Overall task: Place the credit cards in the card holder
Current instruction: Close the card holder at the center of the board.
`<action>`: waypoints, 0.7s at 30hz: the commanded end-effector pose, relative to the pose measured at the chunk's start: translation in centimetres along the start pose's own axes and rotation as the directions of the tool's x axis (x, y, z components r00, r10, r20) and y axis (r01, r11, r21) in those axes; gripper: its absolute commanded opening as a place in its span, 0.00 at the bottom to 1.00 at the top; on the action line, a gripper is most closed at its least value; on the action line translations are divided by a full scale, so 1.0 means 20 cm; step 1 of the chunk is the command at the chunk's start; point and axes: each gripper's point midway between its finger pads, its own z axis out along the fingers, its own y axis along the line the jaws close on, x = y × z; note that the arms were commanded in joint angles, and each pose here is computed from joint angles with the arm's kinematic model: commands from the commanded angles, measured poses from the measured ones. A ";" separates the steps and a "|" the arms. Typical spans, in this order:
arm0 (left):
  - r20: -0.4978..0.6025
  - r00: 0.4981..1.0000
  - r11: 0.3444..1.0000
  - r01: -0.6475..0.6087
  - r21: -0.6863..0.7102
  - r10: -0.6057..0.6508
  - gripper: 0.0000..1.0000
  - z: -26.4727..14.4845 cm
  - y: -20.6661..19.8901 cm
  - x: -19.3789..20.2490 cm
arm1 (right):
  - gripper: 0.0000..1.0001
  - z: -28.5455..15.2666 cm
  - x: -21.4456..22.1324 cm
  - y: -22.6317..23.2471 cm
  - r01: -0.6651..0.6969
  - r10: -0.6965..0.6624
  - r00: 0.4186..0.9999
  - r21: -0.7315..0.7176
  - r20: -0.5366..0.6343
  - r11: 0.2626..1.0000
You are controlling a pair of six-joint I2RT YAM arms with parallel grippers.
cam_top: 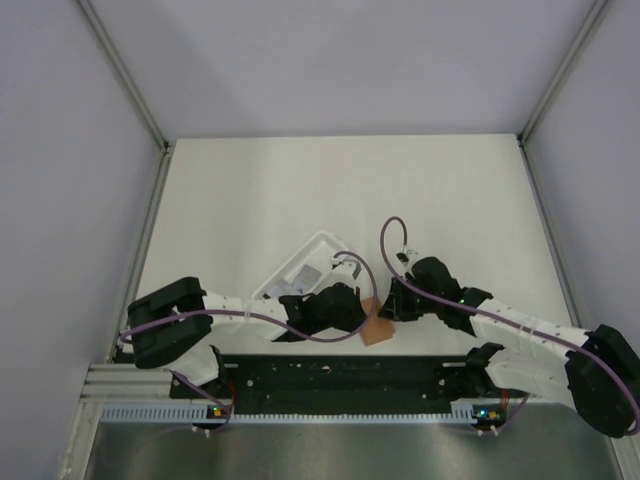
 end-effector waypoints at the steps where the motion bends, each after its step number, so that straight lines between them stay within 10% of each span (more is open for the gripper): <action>1: 0.013 1.000 1.000 -0.017 0.005 0.017 0.00 0.01 -0.02 -0.02 | 0.18 0.01 -0.08 0.06 0.015 -0.013 0.999 -0.044 0.043 0.999; 21: 0.010 1.000 1.000 -0.014 0.006 0.014 0.00 0.01 -0.01 -0.01 | 0.17 0.05 -0.06 0.05 -0.007 0.008 1.000 -0.042 0.023 0.999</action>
